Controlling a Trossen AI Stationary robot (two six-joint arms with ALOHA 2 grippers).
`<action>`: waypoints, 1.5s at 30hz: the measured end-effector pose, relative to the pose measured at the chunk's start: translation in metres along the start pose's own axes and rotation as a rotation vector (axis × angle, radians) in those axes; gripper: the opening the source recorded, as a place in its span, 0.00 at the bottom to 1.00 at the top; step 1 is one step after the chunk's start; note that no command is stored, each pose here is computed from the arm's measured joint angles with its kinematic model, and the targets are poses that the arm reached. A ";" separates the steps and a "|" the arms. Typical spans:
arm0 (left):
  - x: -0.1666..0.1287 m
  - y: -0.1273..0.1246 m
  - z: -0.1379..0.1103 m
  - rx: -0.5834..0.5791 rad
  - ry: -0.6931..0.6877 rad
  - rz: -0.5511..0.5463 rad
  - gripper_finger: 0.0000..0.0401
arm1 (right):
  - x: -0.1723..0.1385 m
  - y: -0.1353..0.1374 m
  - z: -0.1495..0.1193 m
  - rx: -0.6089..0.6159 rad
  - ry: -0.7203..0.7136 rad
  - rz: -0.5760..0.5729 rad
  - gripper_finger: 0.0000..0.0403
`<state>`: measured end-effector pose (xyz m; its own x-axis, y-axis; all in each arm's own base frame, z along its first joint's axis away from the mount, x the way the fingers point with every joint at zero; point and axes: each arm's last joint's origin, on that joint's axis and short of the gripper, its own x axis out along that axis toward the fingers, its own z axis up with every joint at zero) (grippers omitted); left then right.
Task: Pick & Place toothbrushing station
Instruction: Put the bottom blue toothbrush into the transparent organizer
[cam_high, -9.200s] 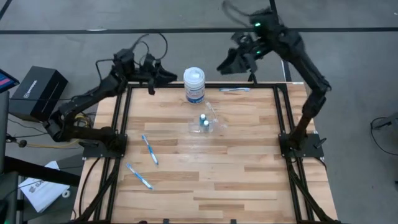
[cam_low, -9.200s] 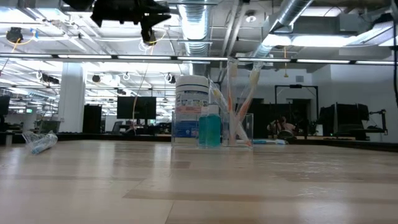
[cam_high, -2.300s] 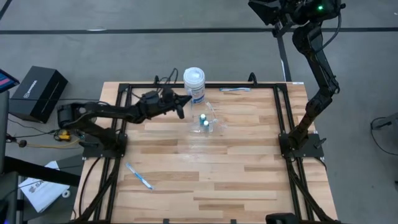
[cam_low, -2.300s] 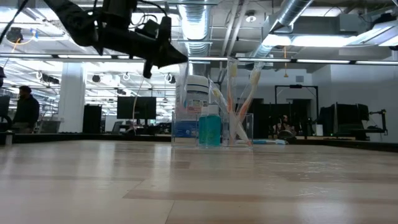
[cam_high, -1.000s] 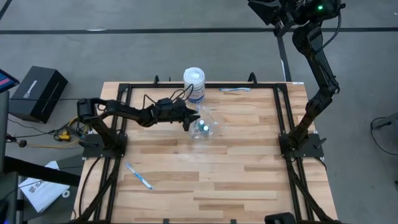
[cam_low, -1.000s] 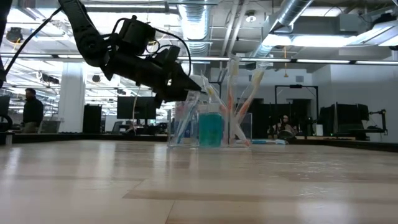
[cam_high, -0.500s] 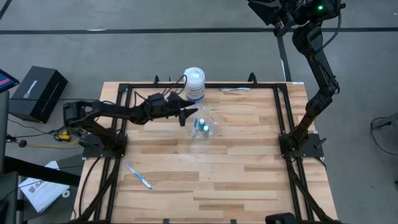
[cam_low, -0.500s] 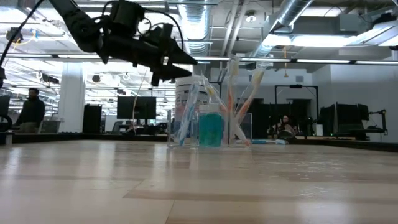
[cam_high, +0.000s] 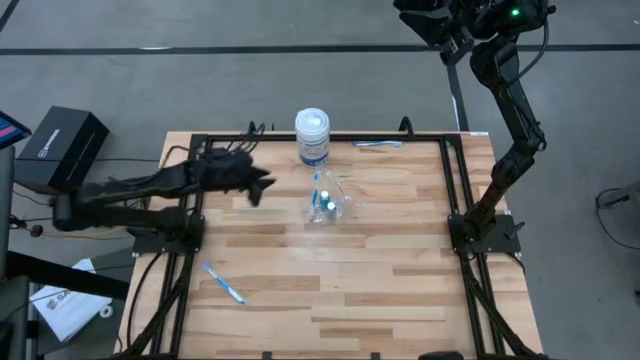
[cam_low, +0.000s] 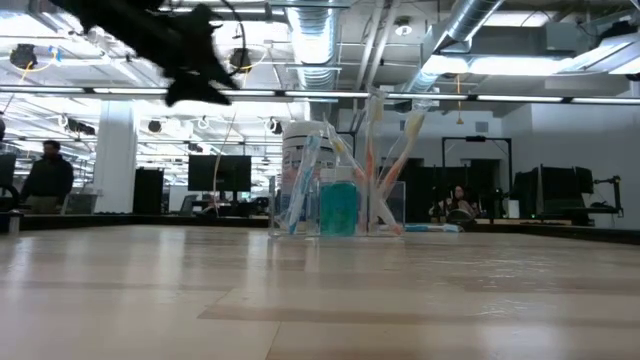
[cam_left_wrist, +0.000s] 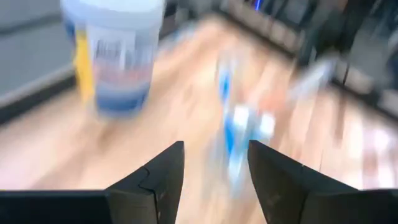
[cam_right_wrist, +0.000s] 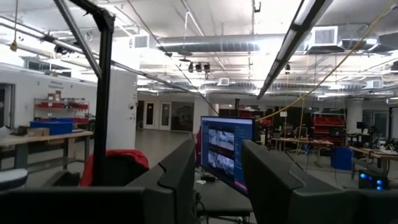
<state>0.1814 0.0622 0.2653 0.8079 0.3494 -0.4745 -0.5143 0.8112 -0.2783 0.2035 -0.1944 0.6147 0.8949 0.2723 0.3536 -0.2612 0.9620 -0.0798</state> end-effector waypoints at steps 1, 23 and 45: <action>-0.009 0.000 -0.003 0.022 0.053 0.007 0.42 | 0.000 0.000 0.000 -0.003 0.002 0.004 0.30; -0.051 -0.039 -0.056 -1.003 0.548 0.344 0.41 | 0.009 0.007 -0.003 -0.050 0.019 0.075 0.30; -0.014 -0.115 -0.093 -1.036 0.394 0.460 0.40 | 0.005 0.001 -0.005 -0.105 0.040 0.083 0.30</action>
<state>0.2022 -0.0794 0.2263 0.4372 0.1934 -0.8783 -0.8648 -0.1778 -0.4696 0.2094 -0.1920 0.6112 0.8860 0.3496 0.3046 -0.2975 0.9325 -0.2047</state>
